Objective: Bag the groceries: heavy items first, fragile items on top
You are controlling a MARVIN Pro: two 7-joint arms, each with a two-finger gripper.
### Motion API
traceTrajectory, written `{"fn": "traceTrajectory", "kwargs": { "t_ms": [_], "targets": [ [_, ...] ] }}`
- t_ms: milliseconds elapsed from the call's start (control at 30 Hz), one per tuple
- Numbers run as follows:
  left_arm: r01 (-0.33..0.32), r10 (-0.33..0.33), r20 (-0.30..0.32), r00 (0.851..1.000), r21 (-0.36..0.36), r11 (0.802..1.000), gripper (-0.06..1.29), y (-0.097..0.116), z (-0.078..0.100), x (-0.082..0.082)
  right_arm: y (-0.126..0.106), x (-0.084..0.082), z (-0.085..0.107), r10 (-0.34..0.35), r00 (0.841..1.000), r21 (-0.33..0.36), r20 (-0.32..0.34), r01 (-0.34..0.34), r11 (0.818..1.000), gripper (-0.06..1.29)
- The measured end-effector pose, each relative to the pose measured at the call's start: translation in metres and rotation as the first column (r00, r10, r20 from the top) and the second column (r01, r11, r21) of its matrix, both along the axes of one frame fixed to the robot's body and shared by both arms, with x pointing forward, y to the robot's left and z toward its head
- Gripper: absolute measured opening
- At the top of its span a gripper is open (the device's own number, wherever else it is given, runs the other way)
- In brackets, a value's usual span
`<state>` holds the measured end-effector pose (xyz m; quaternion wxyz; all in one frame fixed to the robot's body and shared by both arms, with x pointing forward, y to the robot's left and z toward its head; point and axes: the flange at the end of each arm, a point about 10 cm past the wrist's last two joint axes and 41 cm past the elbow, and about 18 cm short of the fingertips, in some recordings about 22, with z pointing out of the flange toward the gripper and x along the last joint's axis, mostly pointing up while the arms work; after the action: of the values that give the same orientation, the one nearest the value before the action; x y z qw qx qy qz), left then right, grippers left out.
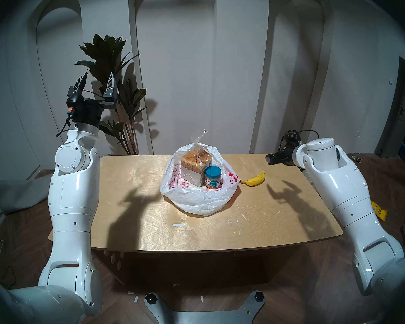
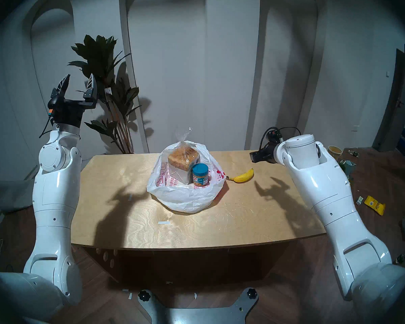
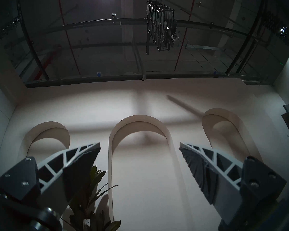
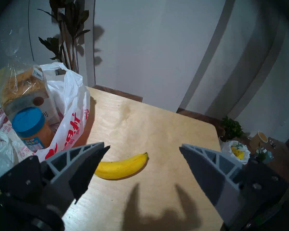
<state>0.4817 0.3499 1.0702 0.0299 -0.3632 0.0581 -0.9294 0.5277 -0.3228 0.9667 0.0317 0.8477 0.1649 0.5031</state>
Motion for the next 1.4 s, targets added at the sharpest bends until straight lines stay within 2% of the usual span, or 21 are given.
{"fn": "traceTrajectory", "kwargs": {
  "t_ms": [167,233,567,833,1067,1267,1400],
  "targets": [
    [0.002,-0.002,-0.008,1.000,-0.005,1.000,1.26,-0.001,-0.002,-0.004,-0.007,0.002,0.016,0.019,1.000,-0.024,0.013,-0.018,1.000,1.23],
    [0.003,-0.003,-0.012,1.000,-0.009,1.000,1.26,-0.002,-0.002,-0.008,-0.008,0.002,0.021,0.049,0.999,-0.043,0.004,-0.049,0.998,1.23],
    [0.006,-0.007,-0.024,1.000,-0.018,1.000,1.26,-0.005,-0.002,-0.020,-0.007,-0.001,0.019,0.139,0.988,-0.083,-0.066,-0.144,0.986,1.23],
    [0.008,-0.009,-0.038,0.999,-0.027,1.000,1.26,-0.007,-0.002,-0.030,-0.019,-0.007,0.015,0.192,0.970,-0.111,-0.147,-0.210,0.971,1.23],
    [0.006,-0.008,-0.057,0.998,-0.038,0.999,1.26,-0.010,0.000,-0.040,-0.039,-0.017,0.002,0.234,0.938,-0.127,-0.255,-0.272,0.954,1.23],
    [0.002,-0.006,-0.073,0.997,-0.046,0.999,1.26,-0.012,0.001,-0.048,-0.049,-0.022,-0.010,0.268,0.906,-0.124,-0.328,-0.322,0.938,1.23],
    [-0.001,-0.004,-0.087,0.996,-0.051,0.999,1.26,-0.013,0.002,-0.053,-0.054,-0.022,-0.016,0.290,0.889,-0.118,-0.355,-0.351,0.929,1.23]
  ]
}}
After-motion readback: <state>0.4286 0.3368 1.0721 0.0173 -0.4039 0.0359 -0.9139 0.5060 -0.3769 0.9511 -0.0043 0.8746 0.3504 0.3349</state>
